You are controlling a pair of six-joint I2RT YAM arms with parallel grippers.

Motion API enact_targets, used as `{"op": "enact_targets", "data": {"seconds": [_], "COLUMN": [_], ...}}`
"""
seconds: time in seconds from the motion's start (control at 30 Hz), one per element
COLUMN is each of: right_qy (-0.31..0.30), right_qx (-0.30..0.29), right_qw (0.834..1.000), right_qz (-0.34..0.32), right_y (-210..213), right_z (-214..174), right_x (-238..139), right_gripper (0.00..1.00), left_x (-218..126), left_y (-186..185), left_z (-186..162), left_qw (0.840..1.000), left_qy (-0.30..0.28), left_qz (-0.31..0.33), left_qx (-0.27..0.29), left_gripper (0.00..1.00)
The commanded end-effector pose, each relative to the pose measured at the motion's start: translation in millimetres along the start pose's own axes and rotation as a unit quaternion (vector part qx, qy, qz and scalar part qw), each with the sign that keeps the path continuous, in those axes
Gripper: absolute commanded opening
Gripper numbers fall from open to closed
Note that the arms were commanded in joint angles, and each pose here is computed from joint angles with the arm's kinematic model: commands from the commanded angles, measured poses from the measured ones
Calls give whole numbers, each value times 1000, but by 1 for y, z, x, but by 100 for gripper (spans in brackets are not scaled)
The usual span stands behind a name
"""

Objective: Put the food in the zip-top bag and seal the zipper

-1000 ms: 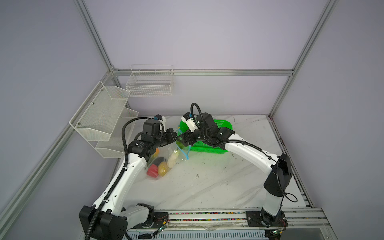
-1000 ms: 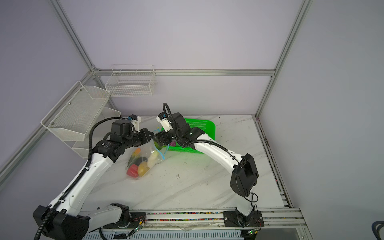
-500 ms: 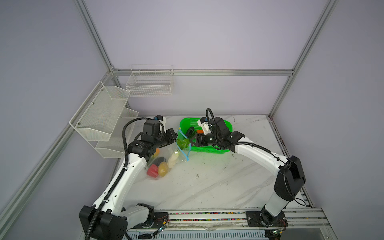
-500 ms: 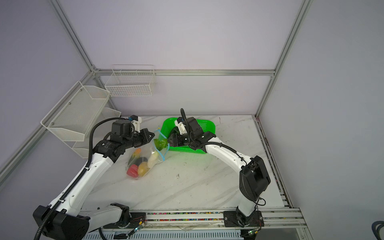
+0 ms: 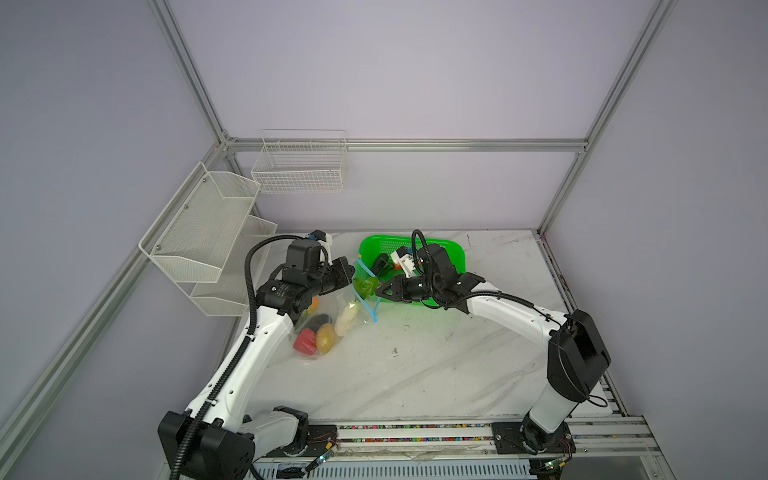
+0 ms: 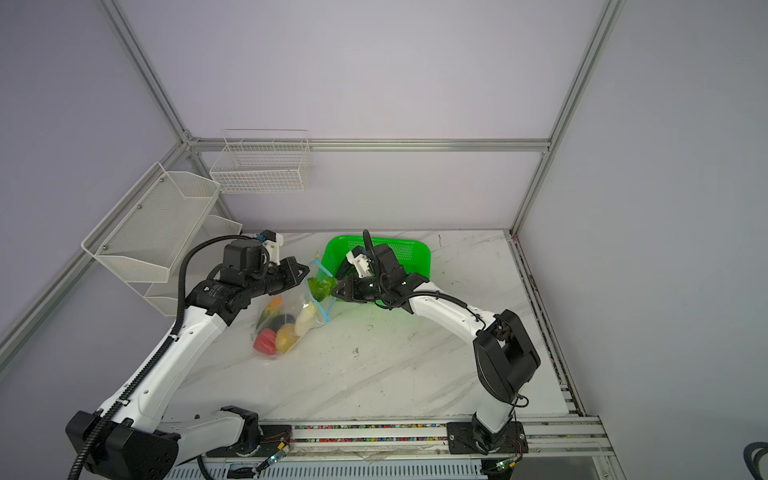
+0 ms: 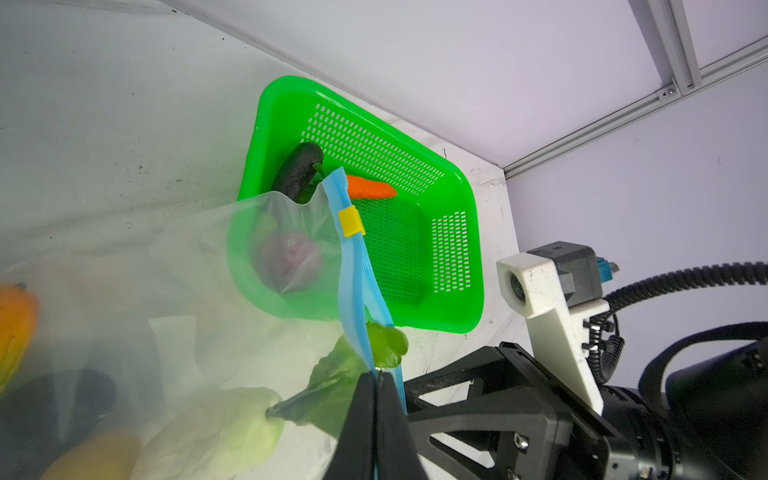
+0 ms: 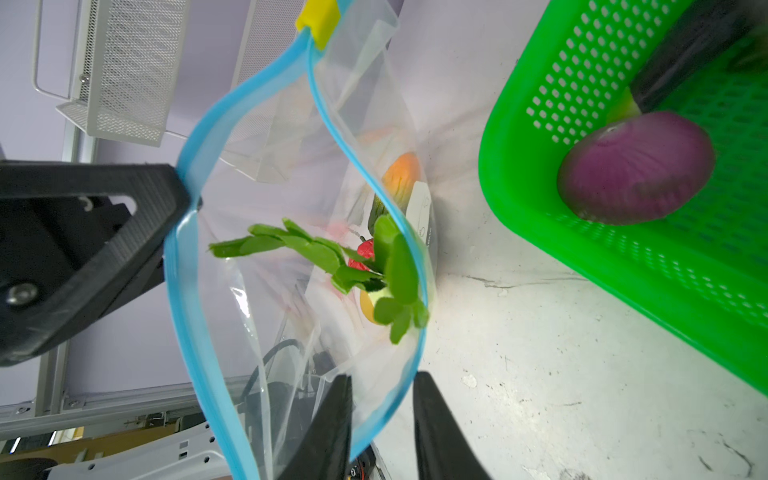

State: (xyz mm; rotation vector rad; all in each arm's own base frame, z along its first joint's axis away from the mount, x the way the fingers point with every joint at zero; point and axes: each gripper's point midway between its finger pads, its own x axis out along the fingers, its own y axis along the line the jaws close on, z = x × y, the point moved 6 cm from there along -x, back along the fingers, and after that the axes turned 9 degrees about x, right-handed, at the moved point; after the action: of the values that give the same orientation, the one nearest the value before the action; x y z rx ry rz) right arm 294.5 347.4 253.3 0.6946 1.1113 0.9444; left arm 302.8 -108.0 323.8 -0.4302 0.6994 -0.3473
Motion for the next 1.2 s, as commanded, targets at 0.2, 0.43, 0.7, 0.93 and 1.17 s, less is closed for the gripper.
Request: {"op": "enact_targets", "data": {"seconds": [0.2, 0.43, 0.7, 0.93, 1.17], "right_qy": [4, 8, 6, -2, -12], "right_qx": [6, 21, 9, -16, -50], "right_qw": [1000, 999, 999, 998, 995], "right_qz": [21, 23, 34, 60, 80], "right_y": [3, -4, 8, 29, 62], "right_z": [0, 0, 2, 10, 27], "right_x": [5, 14, 12, 9, 8], "right_gripper": [15, 25, 12, 2, 0], "left_x": [-19, -20, -21, -33, -58], "left_y": [-13, -10, -9, -15, -21], "left_z": [23, 21, 22, 29, 41], "left_qw": [998, 999, 998, 998, 995], "left_qy": [-48, -48, -51, -63, -92], "left_qz": [-26, -23, -23, -24, -15], "left_qx": [11, 10, 8, 16, 25], "left_gripper": [0, 0, 0, 0, 0]}}
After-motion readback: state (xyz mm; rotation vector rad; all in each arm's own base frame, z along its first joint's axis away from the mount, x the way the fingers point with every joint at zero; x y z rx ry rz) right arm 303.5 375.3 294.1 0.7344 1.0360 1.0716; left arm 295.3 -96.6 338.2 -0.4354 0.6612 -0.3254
